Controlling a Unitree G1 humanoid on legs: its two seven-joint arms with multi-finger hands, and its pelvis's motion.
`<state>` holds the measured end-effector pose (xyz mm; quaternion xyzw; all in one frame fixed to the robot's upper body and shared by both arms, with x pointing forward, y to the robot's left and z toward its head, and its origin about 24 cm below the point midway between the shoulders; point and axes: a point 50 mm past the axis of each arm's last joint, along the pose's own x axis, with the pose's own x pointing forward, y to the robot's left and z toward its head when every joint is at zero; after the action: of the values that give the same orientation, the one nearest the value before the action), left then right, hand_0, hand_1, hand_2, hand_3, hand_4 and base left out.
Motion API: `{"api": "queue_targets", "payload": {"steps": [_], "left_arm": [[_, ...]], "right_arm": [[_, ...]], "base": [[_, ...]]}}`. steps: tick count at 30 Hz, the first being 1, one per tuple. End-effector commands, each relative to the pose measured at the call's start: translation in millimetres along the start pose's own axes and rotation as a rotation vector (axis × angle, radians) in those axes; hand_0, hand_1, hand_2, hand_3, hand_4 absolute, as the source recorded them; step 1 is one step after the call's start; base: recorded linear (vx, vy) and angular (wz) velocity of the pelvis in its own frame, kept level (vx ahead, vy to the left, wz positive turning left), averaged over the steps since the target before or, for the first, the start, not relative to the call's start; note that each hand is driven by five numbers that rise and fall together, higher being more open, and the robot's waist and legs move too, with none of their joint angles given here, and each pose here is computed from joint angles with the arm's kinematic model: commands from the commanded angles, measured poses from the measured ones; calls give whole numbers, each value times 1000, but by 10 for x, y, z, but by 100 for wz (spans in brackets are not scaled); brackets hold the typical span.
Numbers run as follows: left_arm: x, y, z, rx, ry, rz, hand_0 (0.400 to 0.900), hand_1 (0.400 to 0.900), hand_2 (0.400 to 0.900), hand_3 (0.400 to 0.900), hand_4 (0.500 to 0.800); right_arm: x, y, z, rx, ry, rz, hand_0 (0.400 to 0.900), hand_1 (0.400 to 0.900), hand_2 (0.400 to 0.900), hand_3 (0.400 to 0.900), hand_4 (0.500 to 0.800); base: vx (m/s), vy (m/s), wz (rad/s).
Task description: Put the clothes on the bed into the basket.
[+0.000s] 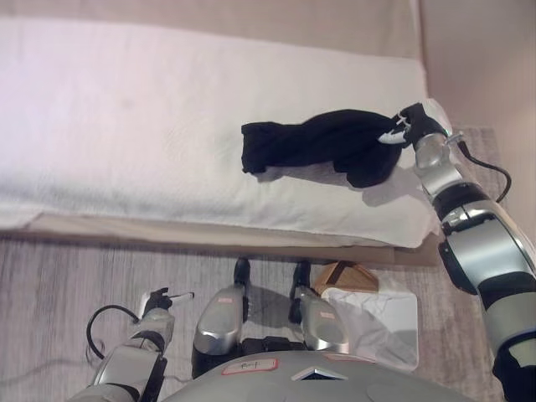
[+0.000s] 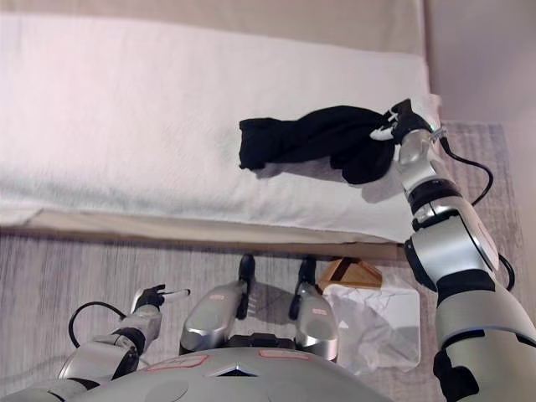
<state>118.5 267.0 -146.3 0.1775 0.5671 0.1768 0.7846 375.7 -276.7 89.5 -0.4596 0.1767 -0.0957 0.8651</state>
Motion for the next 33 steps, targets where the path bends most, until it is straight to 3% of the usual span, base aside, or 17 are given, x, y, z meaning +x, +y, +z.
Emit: {"api": "queue_targets", "payload": {"steps": [1, 11, 21, 33], "left_arm": [[-22, 113, -481, 80, 157, 31, 900, 900, 900, 900, 800], [-37, 56, -524, 124, 165, -7, 900, 900, 900, 900, 800], [-28, 16, -422, 152, 137, -29, 900, 900, 900, 900, 800], [-10, 16, -277, 189, 83, -34, 900, 900, 900, 900, 800]], "right_arm": [[-7, -731, 21, -54, -65, -203, 400, 400, 400, 400, 500], [-226, -842, -752, -24, 74, -239, 400, 400, 400, 400, 500], [-582, -1165, -1506, 17, 275, -348, 400, 400, 400, 400, 500], [-796, -1243, -1847, 38, 378, -388, 400, 400, 400, 400, 500]], "base": [[68, 36, -64], [46, 25, -50], [19, 5, -17], [-4, 9, -10]]}}
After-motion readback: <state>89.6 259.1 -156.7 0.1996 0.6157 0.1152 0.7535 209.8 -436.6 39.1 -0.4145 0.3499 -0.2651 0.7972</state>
